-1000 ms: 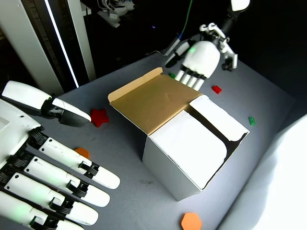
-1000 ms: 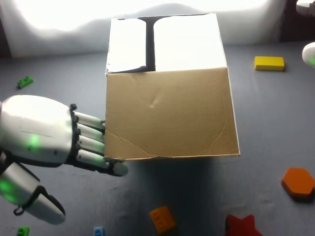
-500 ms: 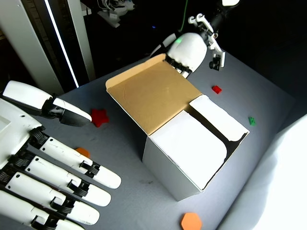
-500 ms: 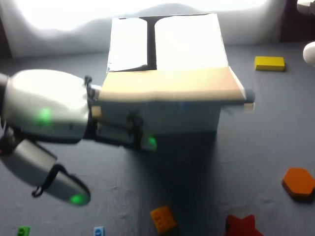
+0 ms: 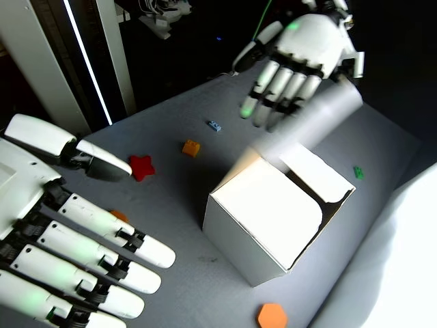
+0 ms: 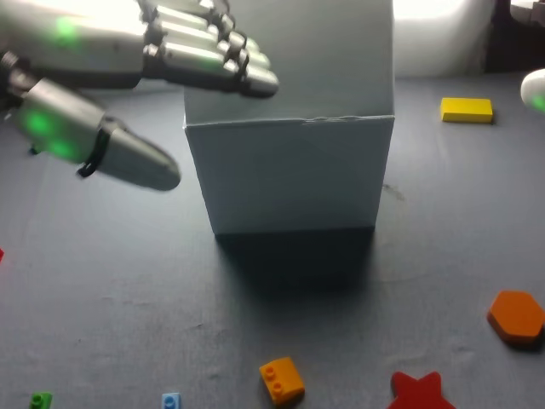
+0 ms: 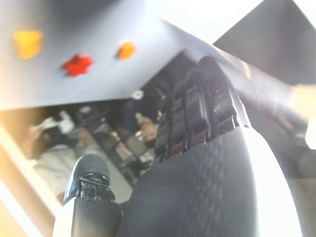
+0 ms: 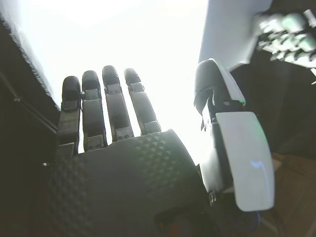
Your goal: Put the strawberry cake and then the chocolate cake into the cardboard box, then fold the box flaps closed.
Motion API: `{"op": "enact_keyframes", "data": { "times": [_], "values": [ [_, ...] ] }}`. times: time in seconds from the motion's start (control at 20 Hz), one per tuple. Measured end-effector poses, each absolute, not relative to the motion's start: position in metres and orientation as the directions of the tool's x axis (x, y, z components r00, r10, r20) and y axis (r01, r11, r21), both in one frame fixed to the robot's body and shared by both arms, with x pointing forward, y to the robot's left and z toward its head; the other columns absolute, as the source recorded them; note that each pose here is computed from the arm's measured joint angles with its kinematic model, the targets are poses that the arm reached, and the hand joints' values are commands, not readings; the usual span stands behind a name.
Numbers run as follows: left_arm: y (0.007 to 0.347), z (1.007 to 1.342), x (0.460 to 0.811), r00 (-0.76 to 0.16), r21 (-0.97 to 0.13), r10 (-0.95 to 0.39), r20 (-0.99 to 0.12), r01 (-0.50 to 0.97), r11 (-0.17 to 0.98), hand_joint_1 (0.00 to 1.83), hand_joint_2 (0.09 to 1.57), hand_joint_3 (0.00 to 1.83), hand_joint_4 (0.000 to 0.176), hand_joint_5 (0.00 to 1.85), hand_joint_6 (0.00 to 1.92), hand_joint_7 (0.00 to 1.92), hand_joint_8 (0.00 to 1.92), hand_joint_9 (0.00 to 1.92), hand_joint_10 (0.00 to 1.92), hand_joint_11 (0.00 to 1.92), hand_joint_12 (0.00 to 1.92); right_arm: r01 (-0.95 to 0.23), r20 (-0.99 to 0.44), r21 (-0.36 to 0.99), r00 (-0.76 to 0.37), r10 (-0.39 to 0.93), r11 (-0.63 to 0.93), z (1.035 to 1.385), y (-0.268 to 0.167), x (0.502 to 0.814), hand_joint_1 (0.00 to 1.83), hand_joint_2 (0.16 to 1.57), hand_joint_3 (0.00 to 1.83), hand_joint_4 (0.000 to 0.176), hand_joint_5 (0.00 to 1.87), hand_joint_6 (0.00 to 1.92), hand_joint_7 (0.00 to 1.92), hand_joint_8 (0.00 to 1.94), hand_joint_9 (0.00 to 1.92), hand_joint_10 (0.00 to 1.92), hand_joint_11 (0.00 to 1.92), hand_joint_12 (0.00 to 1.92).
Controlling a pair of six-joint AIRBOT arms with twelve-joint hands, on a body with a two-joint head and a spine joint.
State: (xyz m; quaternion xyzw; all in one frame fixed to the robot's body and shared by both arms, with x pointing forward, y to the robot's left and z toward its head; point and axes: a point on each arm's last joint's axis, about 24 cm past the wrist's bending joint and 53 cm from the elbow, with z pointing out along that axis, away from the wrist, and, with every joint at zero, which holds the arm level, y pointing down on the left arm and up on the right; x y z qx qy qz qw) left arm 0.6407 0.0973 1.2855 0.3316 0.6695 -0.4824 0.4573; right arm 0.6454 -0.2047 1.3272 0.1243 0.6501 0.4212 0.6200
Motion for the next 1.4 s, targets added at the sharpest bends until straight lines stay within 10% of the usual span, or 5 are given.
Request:
{"op": "enact_keyframes", "data": {
  "times": [0.85,1.4],
  "values": [
    [0.057,1.249,0.702,-0.388,-0.341,0.058,-0.920,0.864,0.371,0.00,1.21,0.01,0.000,0.11,0.00,0.14,0.00,0.14,0.00,0.00,0.58,-0.361,-0.703,0.702,-0.217,0.677,0.614,1.324,-0.200,0.645,0.00,1.32,0.00,0.000,0.16,0.00,0.20,0.00,0.21,0.01,0.00,0.83],
    [0.109,1.274,0.689,-0.346,-0.295,0.056,-0.936,0.863,0.410,0.00,1.18,0.00,0.000,0.14,0.00,0.18,0.00,0.18,0.00,0.00,0.69,-0.362,-0.706,0.700,-0.215,0.675,0.616,1.324,-0.201,0.645,0.00,1.29,0.00,0.000,0.19,0.01,0.22,0.00,0.21,0.01,0.00,0.74]
  ]
}}
